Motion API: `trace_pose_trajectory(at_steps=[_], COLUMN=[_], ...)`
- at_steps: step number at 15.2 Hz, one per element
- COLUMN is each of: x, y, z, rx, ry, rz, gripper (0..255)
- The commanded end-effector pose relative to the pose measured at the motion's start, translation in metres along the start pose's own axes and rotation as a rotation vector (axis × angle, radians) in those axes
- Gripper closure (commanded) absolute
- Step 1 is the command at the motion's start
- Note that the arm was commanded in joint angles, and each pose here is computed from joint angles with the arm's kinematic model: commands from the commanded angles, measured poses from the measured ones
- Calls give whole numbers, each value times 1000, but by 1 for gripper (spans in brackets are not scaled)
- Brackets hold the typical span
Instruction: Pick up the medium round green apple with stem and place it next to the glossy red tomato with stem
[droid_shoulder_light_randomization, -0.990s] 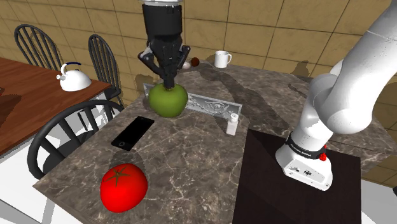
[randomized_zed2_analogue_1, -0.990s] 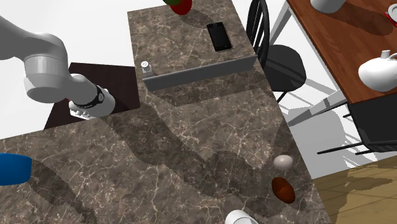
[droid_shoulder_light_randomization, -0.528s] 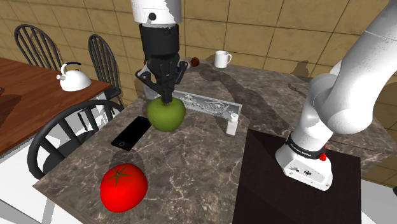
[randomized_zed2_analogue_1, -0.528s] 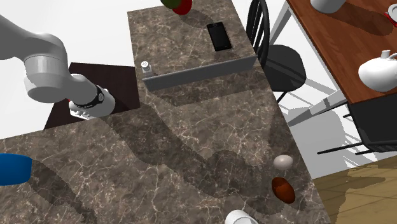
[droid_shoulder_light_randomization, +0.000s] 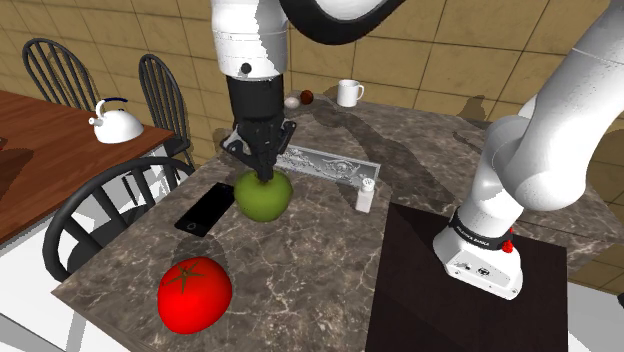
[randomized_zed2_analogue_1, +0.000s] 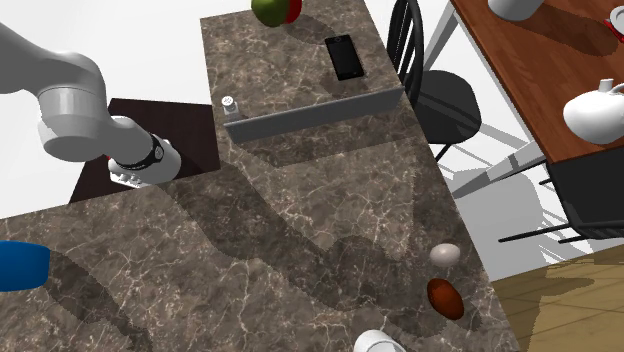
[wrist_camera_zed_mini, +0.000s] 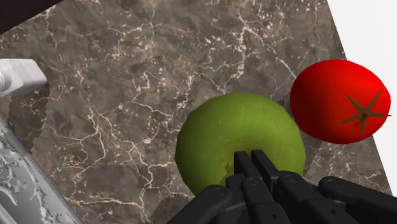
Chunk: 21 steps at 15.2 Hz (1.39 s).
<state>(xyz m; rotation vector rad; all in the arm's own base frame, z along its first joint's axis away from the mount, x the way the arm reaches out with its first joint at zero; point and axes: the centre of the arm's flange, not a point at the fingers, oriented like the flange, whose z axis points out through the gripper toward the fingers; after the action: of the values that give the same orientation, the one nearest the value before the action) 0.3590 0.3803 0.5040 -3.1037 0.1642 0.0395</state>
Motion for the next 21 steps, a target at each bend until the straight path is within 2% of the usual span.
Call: trace_pose_trajectory(at_steps=[1,21], x=[0,3], y=[0,3], z=[11,115], rx=[1,1], ry=[1,1], rz=[0,0], gripper=[255,255])
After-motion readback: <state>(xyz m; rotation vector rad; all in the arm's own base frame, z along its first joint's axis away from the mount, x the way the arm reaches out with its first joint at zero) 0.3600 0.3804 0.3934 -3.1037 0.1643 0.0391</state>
